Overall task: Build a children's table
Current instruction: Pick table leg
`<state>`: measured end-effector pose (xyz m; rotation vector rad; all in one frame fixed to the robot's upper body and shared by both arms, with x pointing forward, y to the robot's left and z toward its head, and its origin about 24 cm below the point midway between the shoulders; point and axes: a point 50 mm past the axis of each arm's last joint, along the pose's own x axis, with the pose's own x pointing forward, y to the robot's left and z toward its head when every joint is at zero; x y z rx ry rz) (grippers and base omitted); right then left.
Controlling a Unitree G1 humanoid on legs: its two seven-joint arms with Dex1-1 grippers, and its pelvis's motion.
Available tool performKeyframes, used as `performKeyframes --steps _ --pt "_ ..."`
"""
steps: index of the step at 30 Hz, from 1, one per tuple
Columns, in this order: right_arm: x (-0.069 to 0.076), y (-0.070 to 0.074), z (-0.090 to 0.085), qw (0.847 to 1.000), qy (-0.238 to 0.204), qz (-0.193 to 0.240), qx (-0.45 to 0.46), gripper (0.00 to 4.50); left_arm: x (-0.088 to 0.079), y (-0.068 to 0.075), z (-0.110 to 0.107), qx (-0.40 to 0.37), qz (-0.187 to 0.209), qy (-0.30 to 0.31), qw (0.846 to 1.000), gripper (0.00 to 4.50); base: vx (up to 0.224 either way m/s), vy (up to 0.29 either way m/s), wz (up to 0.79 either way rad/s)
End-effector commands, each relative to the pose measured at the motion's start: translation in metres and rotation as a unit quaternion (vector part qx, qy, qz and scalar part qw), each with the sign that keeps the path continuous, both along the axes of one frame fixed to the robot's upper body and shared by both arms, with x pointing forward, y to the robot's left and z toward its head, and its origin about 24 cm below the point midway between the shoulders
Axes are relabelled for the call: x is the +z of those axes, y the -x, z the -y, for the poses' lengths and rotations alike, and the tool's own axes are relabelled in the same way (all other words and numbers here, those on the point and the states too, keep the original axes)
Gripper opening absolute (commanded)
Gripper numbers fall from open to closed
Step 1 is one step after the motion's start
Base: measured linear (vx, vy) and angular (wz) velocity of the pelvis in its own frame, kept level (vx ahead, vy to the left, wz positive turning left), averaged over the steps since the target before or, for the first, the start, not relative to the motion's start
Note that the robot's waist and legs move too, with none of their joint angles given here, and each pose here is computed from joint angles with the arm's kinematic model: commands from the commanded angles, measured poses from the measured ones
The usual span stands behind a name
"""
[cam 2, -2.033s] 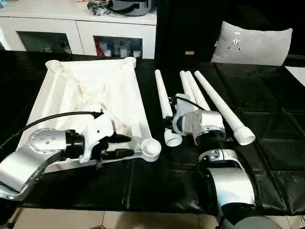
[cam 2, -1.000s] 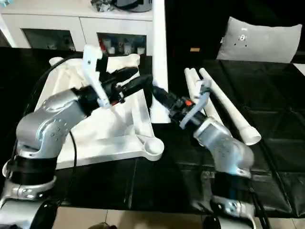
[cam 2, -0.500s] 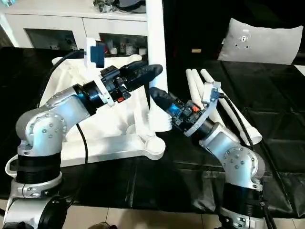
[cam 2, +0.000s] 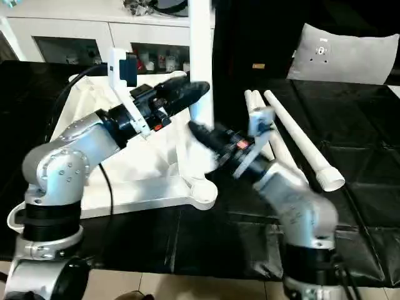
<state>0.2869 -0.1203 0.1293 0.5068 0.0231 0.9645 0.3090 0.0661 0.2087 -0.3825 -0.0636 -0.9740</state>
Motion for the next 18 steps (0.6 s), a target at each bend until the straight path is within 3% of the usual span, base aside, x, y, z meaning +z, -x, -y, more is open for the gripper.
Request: performKeyframes --steps 1,7,11,18 --pt "0.001 0.001 -0.006 1.000 0.014 0.013 0.002 1.92 0.009 0.006 0.008 -0.010 0.028 -0.003 1.000 2.64 0.000 0.000 0.00" --pt "0.000 -0.002 -0.010 0.996 0.065 0.052 -0.036 1.90 0.004 0.000 0.009 0.036 0.046 -0.064 0.996 2.64 0.000 0.000 0.00" --pt "0.000 -0.004 -0.013 0.993 0.078 0.066 -0.052 1.90 0.001 0.000 0.009 0.049 0.064 -0.098 0.992 2.24 0.000 0.000 0.00" --pt "0.000 -0.009 -0.014 0.988 0.093 0.086 -0.084 1.90 -0.002 -0.001 0.007 0.069 0.054 -0.104 0.991 1.92 0.000 0.000 0.00"
